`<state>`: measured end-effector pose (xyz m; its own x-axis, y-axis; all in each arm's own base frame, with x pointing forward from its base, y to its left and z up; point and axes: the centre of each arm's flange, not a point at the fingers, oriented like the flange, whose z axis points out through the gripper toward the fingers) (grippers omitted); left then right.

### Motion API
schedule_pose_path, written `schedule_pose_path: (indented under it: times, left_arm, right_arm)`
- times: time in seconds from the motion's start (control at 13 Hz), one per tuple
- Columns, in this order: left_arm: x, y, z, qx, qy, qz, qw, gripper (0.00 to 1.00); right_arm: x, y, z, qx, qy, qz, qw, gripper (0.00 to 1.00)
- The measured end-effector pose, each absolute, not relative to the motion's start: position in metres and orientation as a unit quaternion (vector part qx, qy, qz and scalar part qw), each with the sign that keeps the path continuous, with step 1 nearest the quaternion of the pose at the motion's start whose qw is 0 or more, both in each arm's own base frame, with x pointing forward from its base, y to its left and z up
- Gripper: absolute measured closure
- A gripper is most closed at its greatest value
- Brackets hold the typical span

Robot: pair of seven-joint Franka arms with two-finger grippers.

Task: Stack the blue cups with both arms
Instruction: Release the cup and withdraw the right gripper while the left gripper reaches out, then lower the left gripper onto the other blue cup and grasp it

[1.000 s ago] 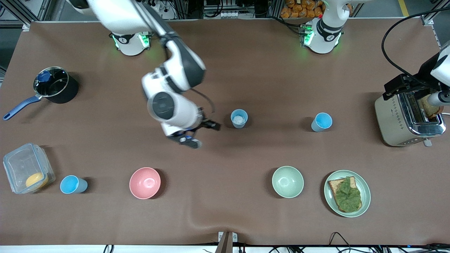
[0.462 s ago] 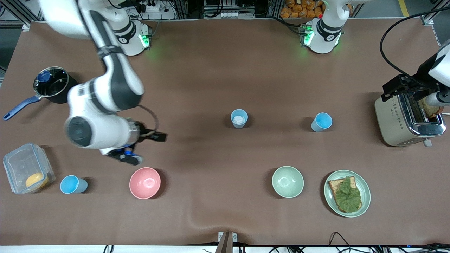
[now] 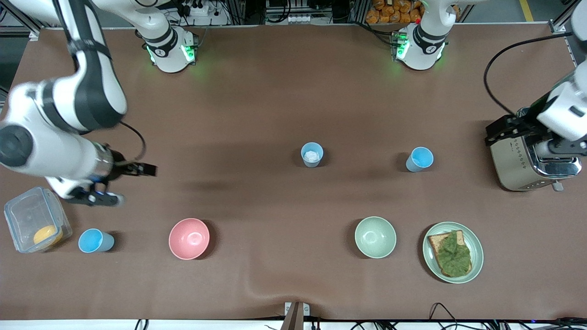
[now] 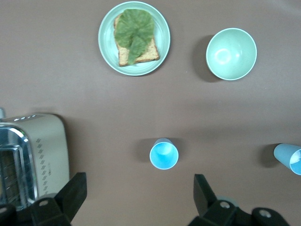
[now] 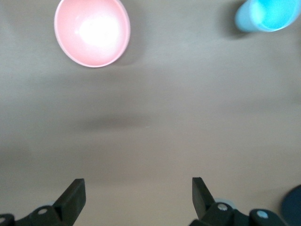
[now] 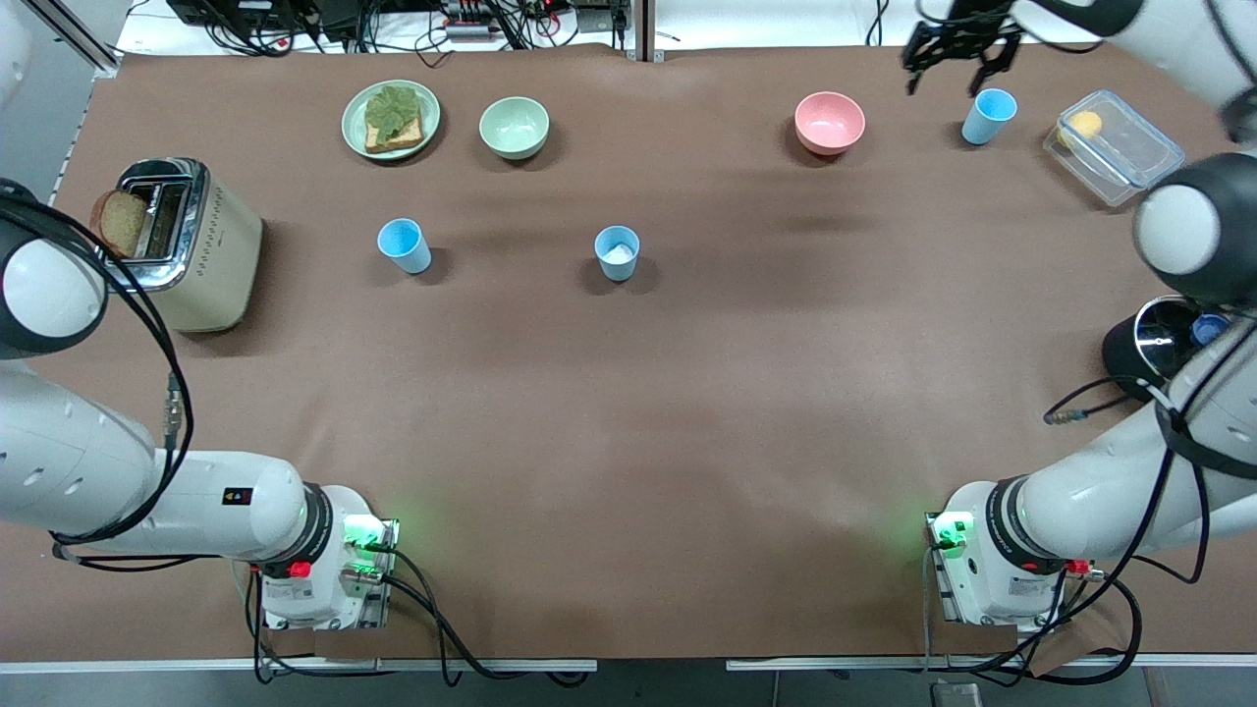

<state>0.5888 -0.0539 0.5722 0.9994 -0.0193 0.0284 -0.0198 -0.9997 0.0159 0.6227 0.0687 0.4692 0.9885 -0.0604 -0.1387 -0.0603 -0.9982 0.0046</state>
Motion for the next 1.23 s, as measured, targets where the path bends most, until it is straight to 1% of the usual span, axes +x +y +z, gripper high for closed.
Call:
schedule_pose_path:
  times: [0.23,0.38,0.54,0.77,1.0,1.23]
  left_arm:
    - [0.589,-0.063,0.495,1.000,-0.017,-0.002,0.007,0.00]
    - [0.579,-0.064,0.444,0.999,-0.021,-0.023,0.005,0.00]
    - [0.570,-0.065,0.427,0.999,-0.028,-0.038,0.004,0.00]
    - [0.558,-0.089,0.404,0.999,-0.042,-0.026,0.005,0.00]
    - [0.531,-0.122,0.345,0.999,-0.035,0.005,0.010,0.00]
    - [0.511,-0.132,0.303,1.000,-0.016,-0.005,0.014,0.00]
  right_arm:
    - [0.590,0.024,0.516,0.998,-0.052,-0.043,0.000,0.00]
    - [0.564,-0.006,0.547,0.996,-0.071,-0.060,-0.002,0.00]
    - [0.546,-0.029,0.574,0.994,-0.082,-0.075,-0.006,0.00]
    - [0.539,-0.040,0.599,0.994,-0.073,-0.077,-0.008,0.00]
    - [0.537,-0.043,0.600,0.994,-0.067,-0.082,-0.009,0.00]
    - [0.545,-0.039,0.601,0.996,-0.063,-0.059,-0.008,0.00]
